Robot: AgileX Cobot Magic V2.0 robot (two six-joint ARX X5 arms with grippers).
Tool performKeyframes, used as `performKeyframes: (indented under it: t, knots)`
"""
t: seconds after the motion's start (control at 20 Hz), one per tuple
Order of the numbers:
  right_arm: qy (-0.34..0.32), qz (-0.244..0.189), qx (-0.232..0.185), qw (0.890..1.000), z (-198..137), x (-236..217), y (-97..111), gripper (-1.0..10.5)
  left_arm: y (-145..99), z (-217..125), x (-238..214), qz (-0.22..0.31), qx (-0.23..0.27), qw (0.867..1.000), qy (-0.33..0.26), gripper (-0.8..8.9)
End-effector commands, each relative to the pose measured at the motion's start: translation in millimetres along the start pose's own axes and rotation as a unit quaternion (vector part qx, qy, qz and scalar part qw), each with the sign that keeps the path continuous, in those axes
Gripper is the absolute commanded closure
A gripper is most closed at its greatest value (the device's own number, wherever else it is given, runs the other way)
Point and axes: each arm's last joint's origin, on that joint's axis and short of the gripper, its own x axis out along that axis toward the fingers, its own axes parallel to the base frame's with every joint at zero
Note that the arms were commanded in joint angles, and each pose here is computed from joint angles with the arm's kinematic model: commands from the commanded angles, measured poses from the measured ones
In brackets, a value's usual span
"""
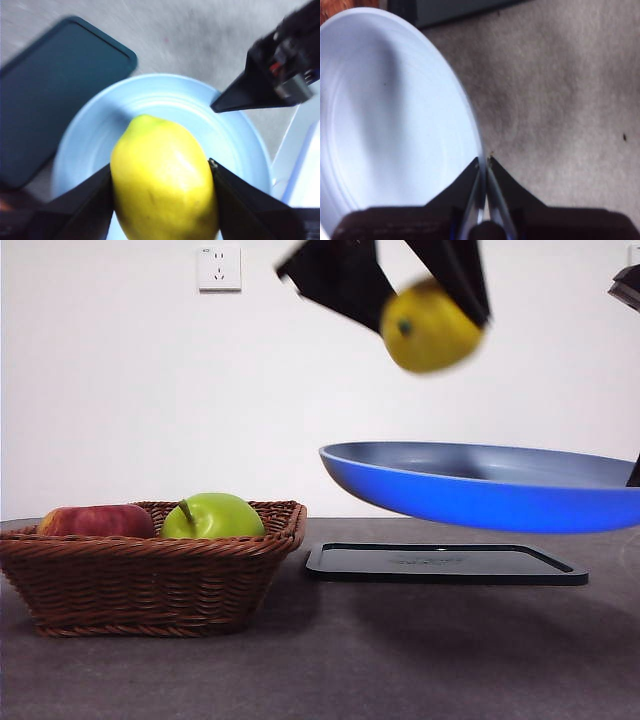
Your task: Take the lemon from the basket,put the lemon in the plate,hand out the plate
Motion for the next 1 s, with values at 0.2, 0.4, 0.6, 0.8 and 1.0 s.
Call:
performKeyframes:
  t: [0.2, 0.4, 0.6, 0.8, 1.0]
  knots:
    - [0.003, 0.004, 0.003, 1.0, 2.7, -1.5, 2.6, 9.4, -11.2, -11.8, 46.4, -0.004, 0.017, 0.998, 0.056, 5.92]
    - [0.007, 0.003, 0.0, 1.0, 2.0, -1.5, 2.3, 9.4, -11.6, -18.5, 58.2, -0.004, 0.017, 0.996, 0.082, 5.17]
    - [0.007, 0.003, -0.002, 1.0, 2.0, -1.5, 2.3, 9.4, -15.3, -19.0, 58.1, -0.009, 0.021, 0.996, 0.083, 4.05]
    - [0.008, 0.002, -0.001, 1.0, 1.6, -1.5, 2.2, 9.4, -15.1, -18.4, 54.9, -0.008, 0.018, 0.996, 0.083, 4.01]
    - [0.032, -0.006, 0.015, 0.999, -0.2, 2.3, -0.5, 9.4, -6.4, -9.2, 23.4, -0.002, 0.009, 0.998, 0.057, 4.02]
